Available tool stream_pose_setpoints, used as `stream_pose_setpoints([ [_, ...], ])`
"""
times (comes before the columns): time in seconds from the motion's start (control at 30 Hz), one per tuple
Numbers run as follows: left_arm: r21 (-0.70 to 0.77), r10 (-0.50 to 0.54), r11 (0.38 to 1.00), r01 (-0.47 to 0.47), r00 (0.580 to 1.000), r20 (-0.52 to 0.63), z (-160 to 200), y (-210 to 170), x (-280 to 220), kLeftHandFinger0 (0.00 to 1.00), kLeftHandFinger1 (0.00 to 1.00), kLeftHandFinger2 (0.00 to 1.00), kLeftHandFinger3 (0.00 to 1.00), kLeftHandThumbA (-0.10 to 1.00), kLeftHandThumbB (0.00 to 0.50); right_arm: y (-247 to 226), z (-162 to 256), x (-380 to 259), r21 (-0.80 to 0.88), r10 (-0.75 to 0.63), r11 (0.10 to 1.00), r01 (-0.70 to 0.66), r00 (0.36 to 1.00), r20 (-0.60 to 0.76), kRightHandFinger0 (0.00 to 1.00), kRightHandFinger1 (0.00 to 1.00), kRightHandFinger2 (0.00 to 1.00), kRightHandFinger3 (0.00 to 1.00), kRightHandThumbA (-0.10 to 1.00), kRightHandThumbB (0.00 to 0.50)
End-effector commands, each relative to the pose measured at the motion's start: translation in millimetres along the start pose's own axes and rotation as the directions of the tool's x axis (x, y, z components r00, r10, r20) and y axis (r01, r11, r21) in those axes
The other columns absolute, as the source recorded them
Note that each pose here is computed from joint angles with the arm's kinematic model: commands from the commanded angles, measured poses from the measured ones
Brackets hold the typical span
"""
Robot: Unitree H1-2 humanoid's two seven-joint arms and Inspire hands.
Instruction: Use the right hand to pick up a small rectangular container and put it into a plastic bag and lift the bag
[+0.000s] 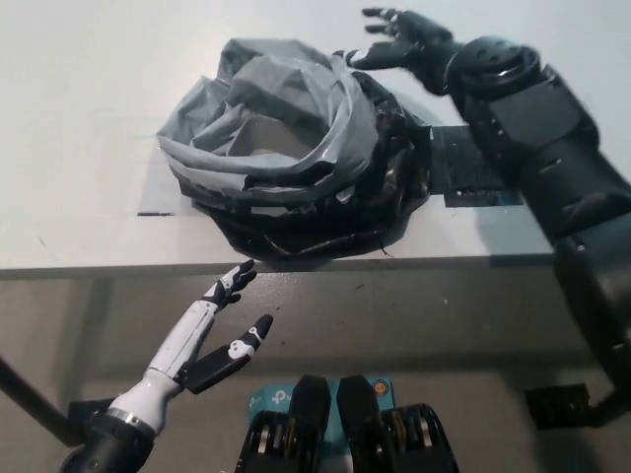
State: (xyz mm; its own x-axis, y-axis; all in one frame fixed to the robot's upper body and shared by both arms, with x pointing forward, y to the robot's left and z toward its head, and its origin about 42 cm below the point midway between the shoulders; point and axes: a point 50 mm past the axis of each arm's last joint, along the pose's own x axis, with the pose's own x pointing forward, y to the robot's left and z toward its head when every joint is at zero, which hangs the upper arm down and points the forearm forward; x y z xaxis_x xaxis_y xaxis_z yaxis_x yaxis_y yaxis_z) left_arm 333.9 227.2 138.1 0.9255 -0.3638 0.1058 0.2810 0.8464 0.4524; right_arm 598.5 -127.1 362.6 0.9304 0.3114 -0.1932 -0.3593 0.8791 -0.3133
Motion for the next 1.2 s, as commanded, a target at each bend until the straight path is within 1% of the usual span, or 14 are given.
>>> stream_pose_setpoints([
  [0.0,0.042,-0.017,0.999,0.016,0.999,0.032,9,6,3,1.00,1.00,1.00,1.00,0.64,0.170,-20,101,-16,-0.195,0.013,0.980,0.027,0.980,0.200,1.00,1.00,1.00,1.00,0.85,0.378],
  [0.07,0.041,-0.020,0.999,0.019,0.999,0.032,9,7,4,1.00,1.00,1.00,1.00,0.63,0.174,-22,113,-20,-0.214,0.018,0.976,0.036,0.969,0.246,1.00,1.00,1.00,1.00,0.78,0.367],
  [0.13,0.042,-0.022,0.999,0.021,0.999,0.029,9,7,5,1.00,1.00,1.00,1.00,0.64,0.178,-25,126,-25,-0.267,0.012,0.962,0.066,0.960,0.280,1.00,1.00,1.00,1.00,0.80,0.399],
  [0.2,0.046,-0.023,0.999,0.021,0.999,0.026,8,7,5,1.00,1.00,1.00,1.00,0.64,0.181,-28,141,-31,-0.408,0.013,0.904,0.128,0.945,0.326,1.00,1.00,1.00,1.00,0.89,0.397],
  [0.3,0.051,-0.028,0.998,0.027,0.999,0.029,10,7,6,1.00,1.00,1.00,1.00,0.64,0.180,-34,152,-38,-0.441,-0.004,0.885,0.146,0.951,0.308,1.00,1.00,1.00,1.00,0.90,0.447],
  [0.47,0.057,-0.041,0.998,0.039,0.998,0.037,10,7,6,1.00,1.00,1.00,1.00,0.64,0.174,-42,163,-50,-0.460,-0.019,0.870,0.174,0.946,0.323,1.00,1.00,1.00,1.00,0.91,0.452],
  [0.53,0.055,-0.043,0.998,0.040,0.998,0.039,10,8,7,1.00,1.00,1.00,1.00,0.64,0.175,-50,171,-61,-0.462,0.001,0.868,0.180,0.932,0.363,1.00,1.00,1.00,1.00,0.95,0.495],
  [0.73,0.053,-0.035,0.998,0.032,0.998,0.047,11,8,12,1.00,1.00,1.00,1.00,0.70,0.181,-71,193,-103,-0.440,0.008,0.872,0.214,0.893,0.451,1.00,1.00,1.00,1.00,0.99,0.466],
  [0.87,0.039,0.005,0.999,-0.008,0.997,0.072,16,16,22,1.00,1.00,1.00,1.00,0.90,0.196,-90,200,-157,-0.407,-0.012,0.857,0.317,0.801,0.598,1.00,1.00,1.00,1.00,1.00,0.468],
  [0.9,0.029,0.029,0.999,-0.031,0.996,0.086,18,20,26,1.00,1.00,1.00,1.00,1.00,0.231,-96,196,-187,-0.406,-0.020,0.829,0.385,0.746,0.666,1.00,1.00,1.00,1.00,1.00,0.481],
  [0.93,0.023,0.047,0.999,-0.050,0.994,0.100,20,24,30,1.00,1.00,1.00,1.00,1.00,0.238,-98,191,-210,-0.405,-0.021,0.803,0.438,0.699,0.715,1.00,1.00,1.00,1.00,1.00,0.481],
  [1.03,0.016,0.067,0.997,-0.069,0.991,0.113,23,31,33,1.00,1.00,1.00,1.00,1.00,0.255,-96,180,-240,-0.407,-0.016,0.772,0.489,0.654,0.756,1.00,1.00,1.00,1.00,1.00,0.465],
  [1.1,0.004,0.085,0.996,-0.086,0.988,0.127,24,35,35,1.00,1.00,1.00,1.00,1.00,0.258,-94,157,-275,-0.395,0.006,0.755,0.523,0.597,0.802,1.00,1.00,1.00,1.00,1.00,0.414],
  [1.17,-0.005,0.099,0.995,-0.099,0.986,0.137,25,39,36,1.00,1.00,1.00,1.00,1.00,0.258,-92,134,-301,-0.364,0.011,0.753,0.548,0.543,0.840,1.00,1.00,1.00,1.00,1.00,0.413],
])
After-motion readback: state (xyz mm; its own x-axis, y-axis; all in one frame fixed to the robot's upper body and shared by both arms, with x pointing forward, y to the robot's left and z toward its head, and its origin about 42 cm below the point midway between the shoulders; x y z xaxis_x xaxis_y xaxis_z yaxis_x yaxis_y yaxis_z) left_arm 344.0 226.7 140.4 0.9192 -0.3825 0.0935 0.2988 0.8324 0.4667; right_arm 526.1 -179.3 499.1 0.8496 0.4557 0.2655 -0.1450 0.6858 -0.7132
